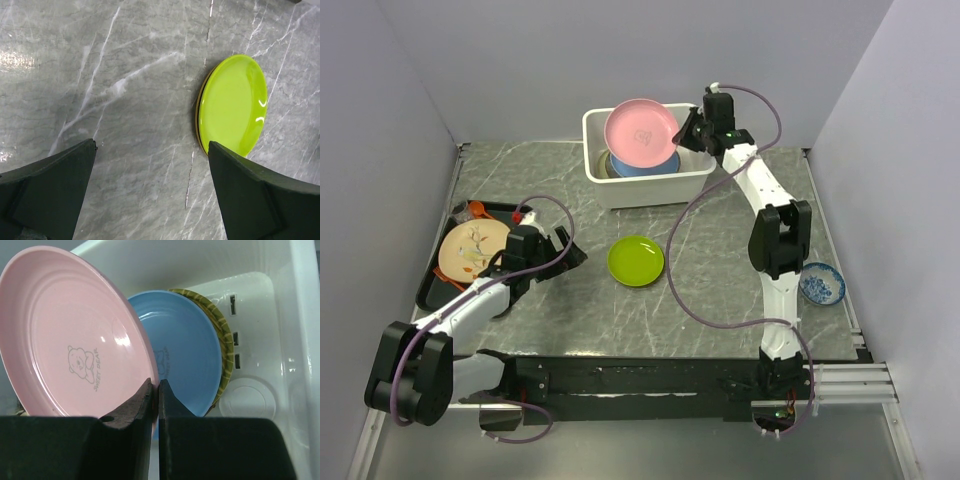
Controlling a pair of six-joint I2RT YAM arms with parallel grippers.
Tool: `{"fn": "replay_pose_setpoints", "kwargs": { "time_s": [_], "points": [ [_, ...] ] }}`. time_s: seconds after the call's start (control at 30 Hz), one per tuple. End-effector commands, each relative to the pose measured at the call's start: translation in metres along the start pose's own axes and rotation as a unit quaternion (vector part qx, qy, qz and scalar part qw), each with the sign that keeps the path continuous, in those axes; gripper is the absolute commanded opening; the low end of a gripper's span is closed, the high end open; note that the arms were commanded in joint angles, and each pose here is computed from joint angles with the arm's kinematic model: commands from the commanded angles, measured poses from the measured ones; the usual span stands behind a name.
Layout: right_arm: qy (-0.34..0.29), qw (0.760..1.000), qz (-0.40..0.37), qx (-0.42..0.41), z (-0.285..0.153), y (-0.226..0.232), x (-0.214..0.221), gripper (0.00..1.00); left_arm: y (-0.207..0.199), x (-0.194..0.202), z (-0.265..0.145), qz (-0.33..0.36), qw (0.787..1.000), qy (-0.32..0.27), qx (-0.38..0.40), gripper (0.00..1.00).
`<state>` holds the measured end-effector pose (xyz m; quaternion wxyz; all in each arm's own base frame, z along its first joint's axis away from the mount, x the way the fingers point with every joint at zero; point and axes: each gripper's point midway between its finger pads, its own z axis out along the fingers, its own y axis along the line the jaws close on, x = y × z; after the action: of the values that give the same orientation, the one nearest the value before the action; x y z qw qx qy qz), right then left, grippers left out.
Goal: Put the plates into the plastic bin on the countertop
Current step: Place the plate in the plastic bin.
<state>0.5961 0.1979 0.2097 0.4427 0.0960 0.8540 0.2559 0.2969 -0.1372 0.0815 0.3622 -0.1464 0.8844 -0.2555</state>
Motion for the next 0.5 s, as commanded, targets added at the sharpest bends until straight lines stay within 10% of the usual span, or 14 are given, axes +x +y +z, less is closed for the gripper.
{"fn": "replay_pose_setpoints", "kwargs": {
  "time_s": [0.0,0.47],
  "points": [
    [-0.064,0.998,-0.001,-0.025,-0.001,0.019,-0.038,0.00,-0.005,-0.006,0.001,0.004,1.000,-0.012,0.013,0.99],
    [-0.047,0.999,0.006,-0.011,0.026,0.002,-0.019,0.00,-0.004,-0.002,0.003,0.001,1.000,-0.006,0.014,0.99]
  ]
}}
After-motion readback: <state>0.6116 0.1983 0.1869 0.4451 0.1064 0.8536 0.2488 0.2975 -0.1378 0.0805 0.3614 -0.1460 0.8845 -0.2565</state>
